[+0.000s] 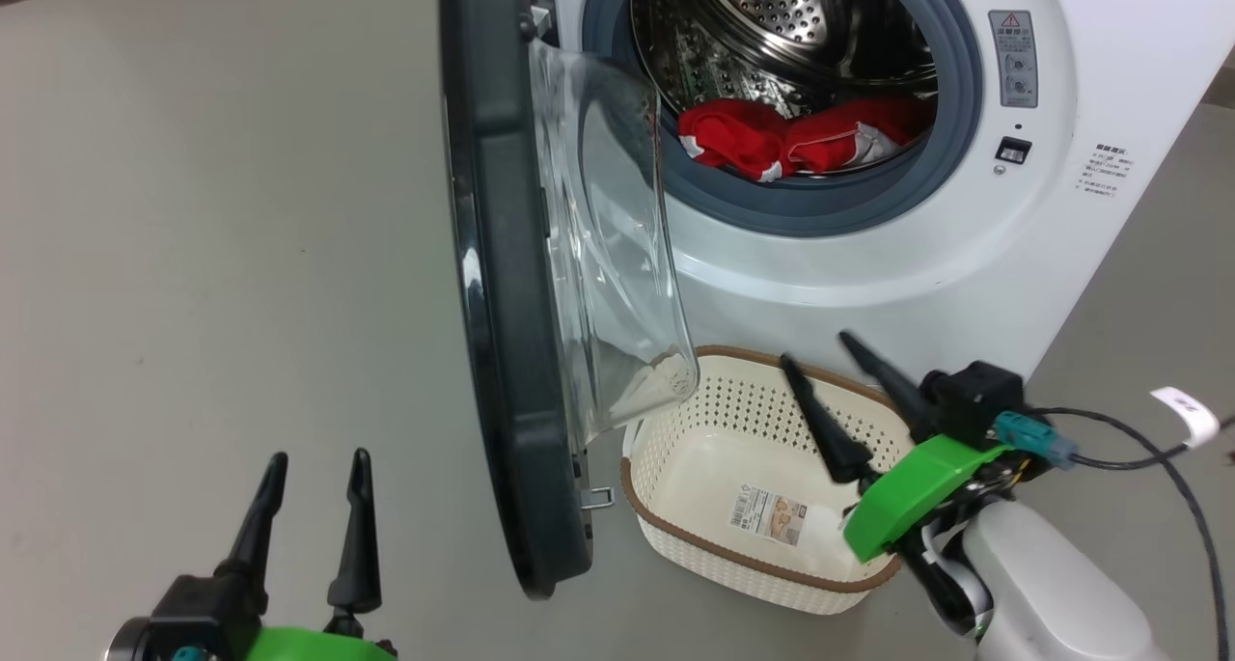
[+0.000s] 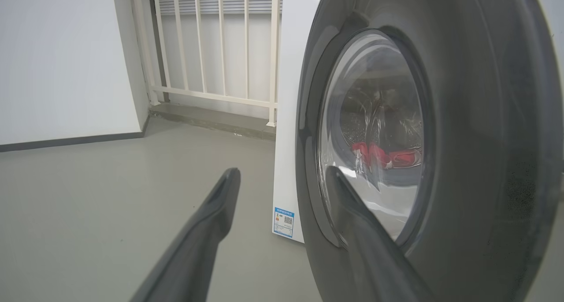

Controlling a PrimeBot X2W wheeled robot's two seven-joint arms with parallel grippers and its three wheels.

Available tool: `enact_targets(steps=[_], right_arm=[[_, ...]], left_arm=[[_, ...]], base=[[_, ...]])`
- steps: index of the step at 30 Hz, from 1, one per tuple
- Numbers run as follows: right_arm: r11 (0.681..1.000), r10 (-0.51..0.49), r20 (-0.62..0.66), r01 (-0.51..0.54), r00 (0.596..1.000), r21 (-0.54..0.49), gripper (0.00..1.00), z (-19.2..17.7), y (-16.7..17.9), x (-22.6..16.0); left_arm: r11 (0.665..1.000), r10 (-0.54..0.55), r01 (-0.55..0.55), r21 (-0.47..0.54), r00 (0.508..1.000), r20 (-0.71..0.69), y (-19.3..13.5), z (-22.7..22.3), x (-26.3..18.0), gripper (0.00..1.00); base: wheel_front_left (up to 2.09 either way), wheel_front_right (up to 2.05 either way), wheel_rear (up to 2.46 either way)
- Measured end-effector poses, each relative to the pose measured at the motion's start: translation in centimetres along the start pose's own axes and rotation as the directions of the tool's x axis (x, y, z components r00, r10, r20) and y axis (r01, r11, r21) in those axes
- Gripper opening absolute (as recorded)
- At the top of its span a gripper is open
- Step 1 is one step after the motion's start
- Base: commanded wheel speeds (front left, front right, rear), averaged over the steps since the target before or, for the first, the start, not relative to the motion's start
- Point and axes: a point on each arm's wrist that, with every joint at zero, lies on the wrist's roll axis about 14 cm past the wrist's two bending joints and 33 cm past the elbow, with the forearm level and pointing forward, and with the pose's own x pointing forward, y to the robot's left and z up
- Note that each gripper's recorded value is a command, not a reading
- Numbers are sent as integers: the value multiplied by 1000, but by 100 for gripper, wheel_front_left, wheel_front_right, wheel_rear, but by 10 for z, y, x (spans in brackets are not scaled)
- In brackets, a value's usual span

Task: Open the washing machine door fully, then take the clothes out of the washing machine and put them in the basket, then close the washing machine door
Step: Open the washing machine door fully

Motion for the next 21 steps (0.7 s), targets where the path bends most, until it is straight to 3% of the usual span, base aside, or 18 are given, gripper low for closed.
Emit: enact_targets(steps=[4,11,21], right_arm=[[996,-56,91,62,994,-66,100,21,-10,-5],[983,-154,147,167,977,-78,100,24,-26,-32],[982,-152,142,165,978,-91,100,16,-16,-54]], left_arm=[[1000,5,-5,6,1000,-4,2,-1,-3,100],[1000,15,-15,4,1000,7,6,2,-6,100],[1000,16,-16,6,1000,8,8,2,-10,100]], base=[[0,0,0],[0,0,0],[0,0,0]])
